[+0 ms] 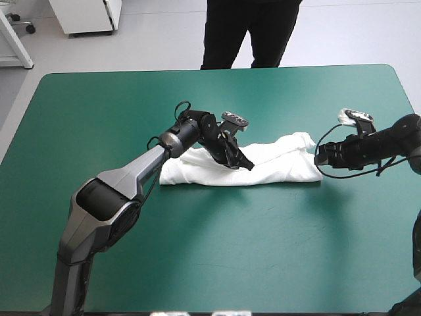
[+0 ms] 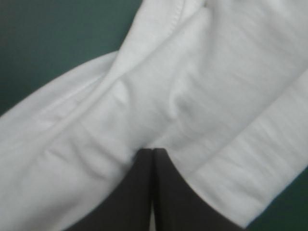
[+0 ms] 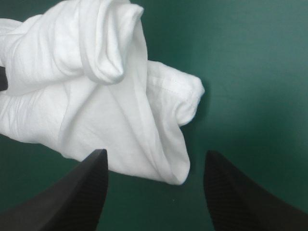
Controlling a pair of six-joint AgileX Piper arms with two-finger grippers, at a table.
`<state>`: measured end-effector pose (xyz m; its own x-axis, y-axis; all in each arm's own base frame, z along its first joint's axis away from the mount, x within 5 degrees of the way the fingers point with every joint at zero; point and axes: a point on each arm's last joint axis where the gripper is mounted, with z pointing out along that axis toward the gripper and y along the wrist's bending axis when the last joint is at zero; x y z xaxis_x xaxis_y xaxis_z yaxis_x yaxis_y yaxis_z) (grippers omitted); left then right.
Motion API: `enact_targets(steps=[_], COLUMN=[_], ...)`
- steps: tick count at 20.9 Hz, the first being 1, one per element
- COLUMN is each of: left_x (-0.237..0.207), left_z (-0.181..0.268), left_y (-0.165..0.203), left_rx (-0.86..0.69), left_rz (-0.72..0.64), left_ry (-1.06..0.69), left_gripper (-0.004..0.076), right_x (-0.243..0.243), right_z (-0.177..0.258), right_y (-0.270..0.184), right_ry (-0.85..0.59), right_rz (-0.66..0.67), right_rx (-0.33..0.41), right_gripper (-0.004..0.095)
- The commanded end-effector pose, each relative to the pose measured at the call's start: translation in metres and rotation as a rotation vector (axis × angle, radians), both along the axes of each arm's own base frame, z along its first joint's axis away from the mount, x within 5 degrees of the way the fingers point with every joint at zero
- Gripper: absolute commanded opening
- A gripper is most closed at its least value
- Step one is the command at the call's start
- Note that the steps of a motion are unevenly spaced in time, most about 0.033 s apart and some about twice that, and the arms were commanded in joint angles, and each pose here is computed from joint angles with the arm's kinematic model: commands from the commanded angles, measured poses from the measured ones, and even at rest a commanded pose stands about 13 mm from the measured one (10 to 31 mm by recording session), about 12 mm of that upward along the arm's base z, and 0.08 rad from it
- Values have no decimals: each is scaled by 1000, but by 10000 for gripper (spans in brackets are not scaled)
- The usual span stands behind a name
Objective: Fold the cloth
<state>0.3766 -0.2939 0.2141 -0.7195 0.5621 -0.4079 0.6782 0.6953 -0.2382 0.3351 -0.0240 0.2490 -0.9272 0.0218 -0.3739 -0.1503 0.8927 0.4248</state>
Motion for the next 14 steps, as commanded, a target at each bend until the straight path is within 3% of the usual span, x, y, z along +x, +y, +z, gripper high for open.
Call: enact_targets(steps=[1,7,10,12,14], left_x=[-10,-13,-14,-15,-16], left_z=[23,23,23,22,22], left_y=[-11,-13,-12,-12,-12], left_rx=[-53,-54,-40,-32,-24], left_rz=[-12,-20,-26,-34,-38], left_ry=[-23,-16,-7,3,11], left_gripper=[-9,-9,-9,-9,-9], right_x=[10,24,31,32,33], right_z=[3,-34,-55,-67,-72], right_y=[1,2,10,19,25], right_ry=[-57,20,58,107,126], right_rz=[12,13,55,85,98], right_rx=[64,128,195,221,235], right_gripper=[554,554,551,456,271])
